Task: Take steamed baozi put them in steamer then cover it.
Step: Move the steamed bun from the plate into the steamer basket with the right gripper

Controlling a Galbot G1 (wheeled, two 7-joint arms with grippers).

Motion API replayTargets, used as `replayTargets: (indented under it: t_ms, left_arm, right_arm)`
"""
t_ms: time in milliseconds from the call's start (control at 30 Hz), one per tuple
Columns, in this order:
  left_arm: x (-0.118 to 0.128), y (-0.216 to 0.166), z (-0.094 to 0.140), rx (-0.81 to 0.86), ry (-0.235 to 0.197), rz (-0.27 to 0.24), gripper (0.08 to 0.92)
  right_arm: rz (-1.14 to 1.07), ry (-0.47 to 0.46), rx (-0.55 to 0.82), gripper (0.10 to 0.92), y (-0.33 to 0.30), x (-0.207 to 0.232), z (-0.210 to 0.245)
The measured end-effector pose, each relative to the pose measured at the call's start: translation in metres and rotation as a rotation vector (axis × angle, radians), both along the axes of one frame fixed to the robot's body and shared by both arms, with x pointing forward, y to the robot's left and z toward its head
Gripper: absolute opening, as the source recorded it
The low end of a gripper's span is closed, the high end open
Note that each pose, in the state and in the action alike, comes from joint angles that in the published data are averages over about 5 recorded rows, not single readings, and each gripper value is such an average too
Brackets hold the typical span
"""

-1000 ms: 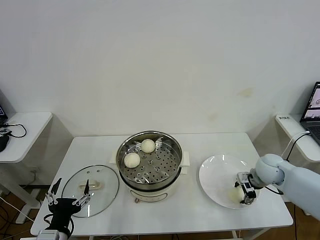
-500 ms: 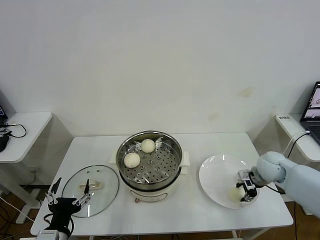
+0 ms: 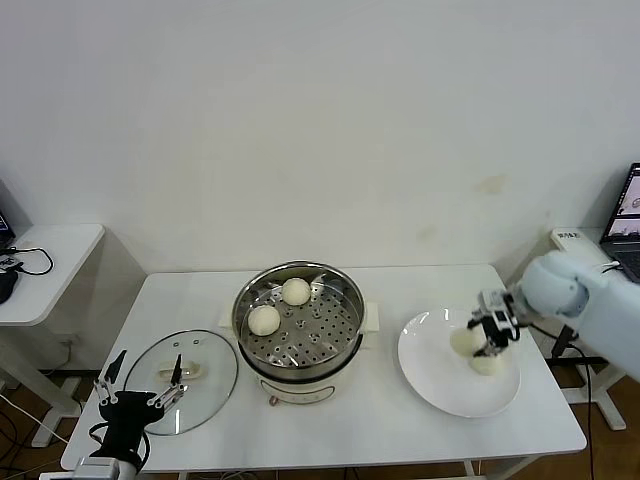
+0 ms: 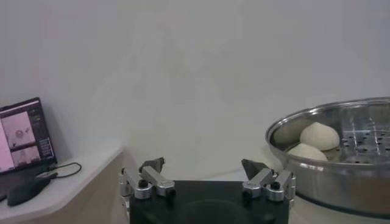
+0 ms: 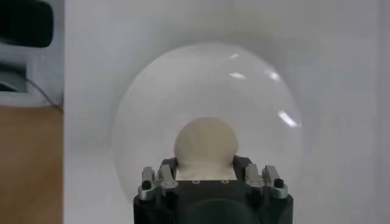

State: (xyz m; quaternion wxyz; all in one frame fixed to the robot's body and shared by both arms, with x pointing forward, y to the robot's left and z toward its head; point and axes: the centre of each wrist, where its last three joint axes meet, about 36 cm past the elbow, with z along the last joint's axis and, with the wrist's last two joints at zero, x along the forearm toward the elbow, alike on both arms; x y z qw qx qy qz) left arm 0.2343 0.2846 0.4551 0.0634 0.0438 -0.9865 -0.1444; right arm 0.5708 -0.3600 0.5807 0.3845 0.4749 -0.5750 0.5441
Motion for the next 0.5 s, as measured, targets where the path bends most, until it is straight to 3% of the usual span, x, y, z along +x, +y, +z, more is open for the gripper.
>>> replayTargets:
  t_ms: [300, 500]
  left_arm:
    - [0.000, 0.004, 0.000, 0.005, 0.003, 0.008, 0.823]
    - [-0.002, 0.006, -0.001, 0.006, 0.005, 0.023, 0.823]
  right_arm:
    - [0.069, -0.123, 0.061, 0.583, 0.049, 0.034, 0.079]
    - [0.155, -0.164, 0.086, 0.585, 0.102, 0.052, 0.108]
